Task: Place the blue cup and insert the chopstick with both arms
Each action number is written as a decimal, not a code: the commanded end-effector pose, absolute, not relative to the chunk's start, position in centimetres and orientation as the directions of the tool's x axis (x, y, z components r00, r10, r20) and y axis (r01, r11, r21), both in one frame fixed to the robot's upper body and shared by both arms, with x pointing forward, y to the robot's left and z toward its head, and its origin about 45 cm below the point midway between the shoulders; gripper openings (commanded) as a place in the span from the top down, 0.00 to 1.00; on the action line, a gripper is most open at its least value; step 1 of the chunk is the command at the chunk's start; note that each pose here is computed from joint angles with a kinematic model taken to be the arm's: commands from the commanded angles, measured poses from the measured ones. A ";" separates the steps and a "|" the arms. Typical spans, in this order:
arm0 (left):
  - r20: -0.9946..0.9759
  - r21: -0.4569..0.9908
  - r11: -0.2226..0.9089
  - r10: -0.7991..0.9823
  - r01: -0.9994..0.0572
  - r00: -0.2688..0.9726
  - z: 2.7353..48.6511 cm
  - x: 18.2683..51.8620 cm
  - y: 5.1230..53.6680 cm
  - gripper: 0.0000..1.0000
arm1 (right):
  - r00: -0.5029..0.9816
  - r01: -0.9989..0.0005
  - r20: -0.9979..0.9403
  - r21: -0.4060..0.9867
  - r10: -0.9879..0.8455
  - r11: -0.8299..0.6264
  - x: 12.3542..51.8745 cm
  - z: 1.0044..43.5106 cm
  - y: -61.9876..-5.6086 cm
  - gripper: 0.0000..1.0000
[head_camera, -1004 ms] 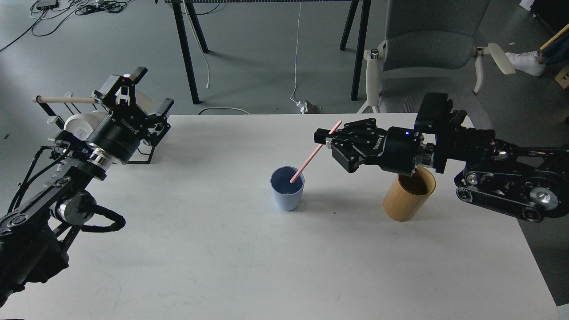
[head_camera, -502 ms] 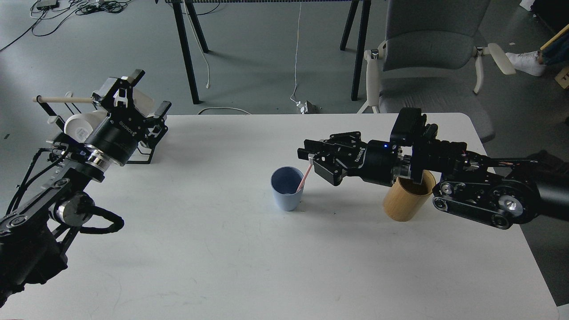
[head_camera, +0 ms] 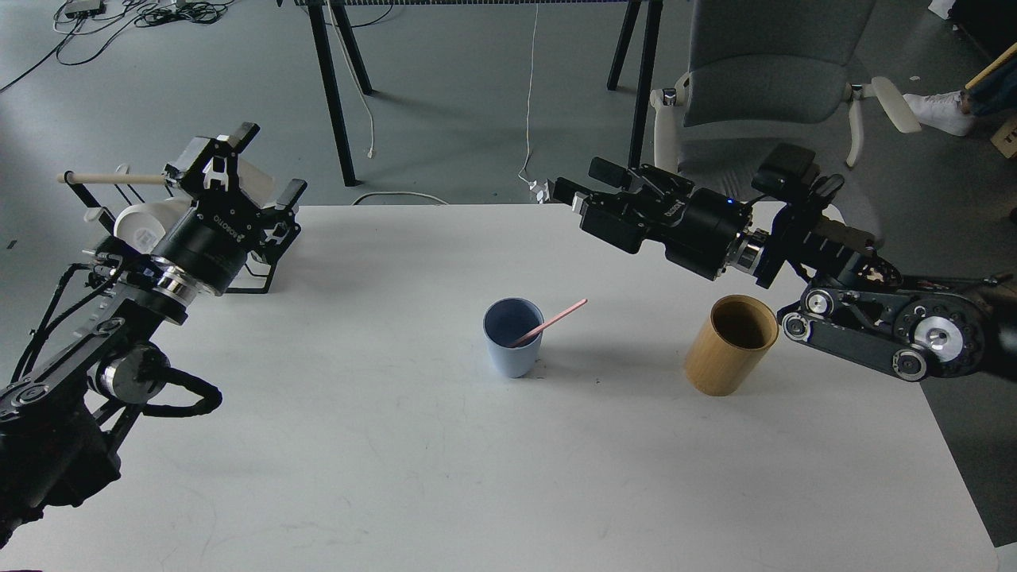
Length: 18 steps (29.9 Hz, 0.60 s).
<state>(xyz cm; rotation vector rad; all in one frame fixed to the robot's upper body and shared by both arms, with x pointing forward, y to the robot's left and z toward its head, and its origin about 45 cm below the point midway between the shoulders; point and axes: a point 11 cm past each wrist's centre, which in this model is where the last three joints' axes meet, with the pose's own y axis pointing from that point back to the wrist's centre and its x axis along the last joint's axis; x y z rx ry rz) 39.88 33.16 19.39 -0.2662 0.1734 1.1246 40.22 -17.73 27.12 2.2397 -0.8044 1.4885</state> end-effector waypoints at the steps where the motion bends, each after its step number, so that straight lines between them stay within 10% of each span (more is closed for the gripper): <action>1: -0.270 -0.134 0.407 0.862 -0.903 0.429 19.8 40.1 33.0 0.07 | 0.296 -0.712 0.797 -0.183 -0.526 -0.678 41.7 30.6 -18.5 0.20; 10: -0.275 -0.161 0.406 0.857 -0.900 0.436 20.6 40.5 32.7 0.08 | 0.268 -0.928 0.020 -0.263 -0.963 -0.264 43.3 32.9 -21.7 0.21; 18: -0.244 -0.161 0.398 0.871 -0.903 0.427 21.5 40.4 34.1 0.07 | 0.476 -0.879 -0.341 -0.219 -0.810 -0.424 40.3 29.3 -21.6 0.21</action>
